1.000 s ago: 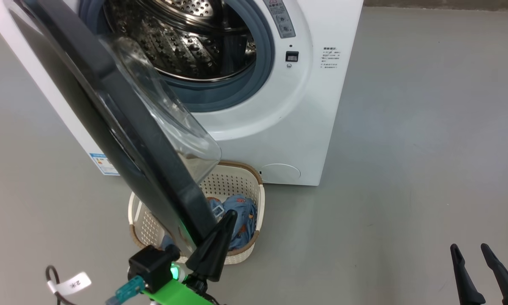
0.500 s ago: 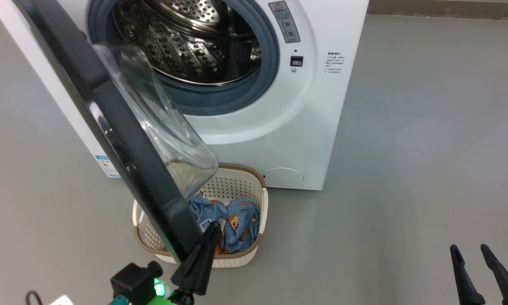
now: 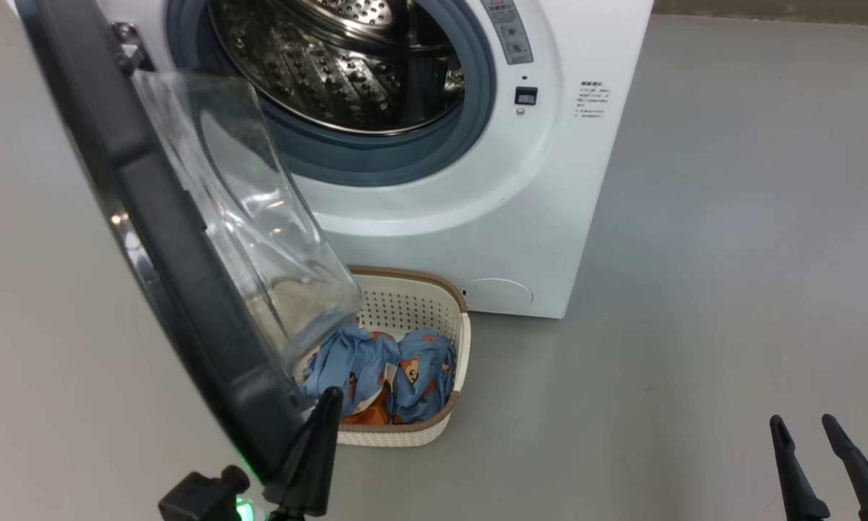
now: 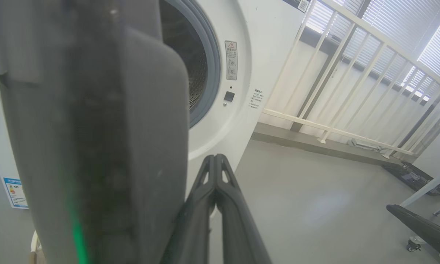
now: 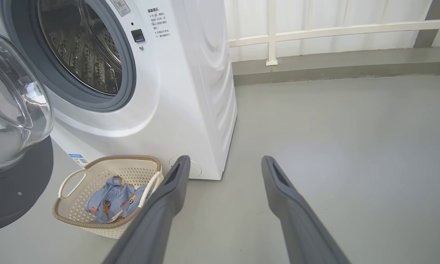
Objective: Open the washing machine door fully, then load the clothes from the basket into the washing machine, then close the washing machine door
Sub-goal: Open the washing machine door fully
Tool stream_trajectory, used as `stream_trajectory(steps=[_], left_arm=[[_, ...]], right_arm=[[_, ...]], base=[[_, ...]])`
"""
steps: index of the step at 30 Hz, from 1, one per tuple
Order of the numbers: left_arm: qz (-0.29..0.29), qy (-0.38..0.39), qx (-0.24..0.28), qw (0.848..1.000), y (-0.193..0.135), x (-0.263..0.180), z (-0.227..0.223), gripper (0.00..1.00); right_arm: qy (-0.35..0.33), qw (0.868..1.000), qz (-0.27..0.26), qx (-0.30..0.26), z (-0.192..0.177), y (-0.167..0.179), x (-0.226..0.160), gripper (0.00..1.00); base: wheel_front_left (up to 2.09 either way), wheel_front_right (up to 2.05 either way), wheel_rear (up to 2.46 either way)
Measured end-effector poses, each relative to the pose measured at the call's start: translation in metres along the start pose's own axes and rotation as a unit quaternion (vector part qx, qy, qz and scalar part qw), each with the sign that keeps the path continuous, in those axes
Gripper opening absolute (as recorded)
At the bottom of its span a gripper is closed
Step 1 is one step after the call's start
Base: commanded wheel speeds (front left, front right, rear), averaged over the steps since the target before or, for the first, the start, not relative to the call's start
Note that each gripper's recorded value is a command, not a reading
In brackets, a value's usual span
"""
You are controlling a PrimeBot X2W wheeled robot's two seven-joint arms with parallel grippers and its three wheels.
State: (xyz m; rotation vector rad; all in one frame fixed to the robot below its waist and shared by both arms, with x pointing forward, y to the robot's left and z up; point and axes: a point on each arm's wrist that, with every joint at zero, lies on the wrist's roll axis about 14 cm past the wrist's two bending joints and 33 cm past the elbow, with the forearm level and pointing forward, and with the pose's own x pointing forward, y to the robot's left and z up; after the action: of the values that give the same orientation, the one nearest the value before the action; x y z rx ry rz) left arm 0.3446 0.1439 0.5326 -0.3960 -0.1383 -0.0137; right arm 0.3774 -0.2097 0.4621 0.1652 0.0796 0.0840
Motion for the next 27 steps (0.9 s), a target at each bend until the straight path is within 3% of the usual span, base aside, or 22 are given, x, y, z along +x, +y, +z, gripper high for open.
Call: stream_trajectory(steps=[27], left_arm=[[0.123,-0.035,0.047,0.991,0.052,-0.032,0.029,0.00]], right_arm=[[0.003,0.999,0.038,0.000,-0.002,0.024,0.018,1.00]], base=[[0.00,0.00,0.00]])
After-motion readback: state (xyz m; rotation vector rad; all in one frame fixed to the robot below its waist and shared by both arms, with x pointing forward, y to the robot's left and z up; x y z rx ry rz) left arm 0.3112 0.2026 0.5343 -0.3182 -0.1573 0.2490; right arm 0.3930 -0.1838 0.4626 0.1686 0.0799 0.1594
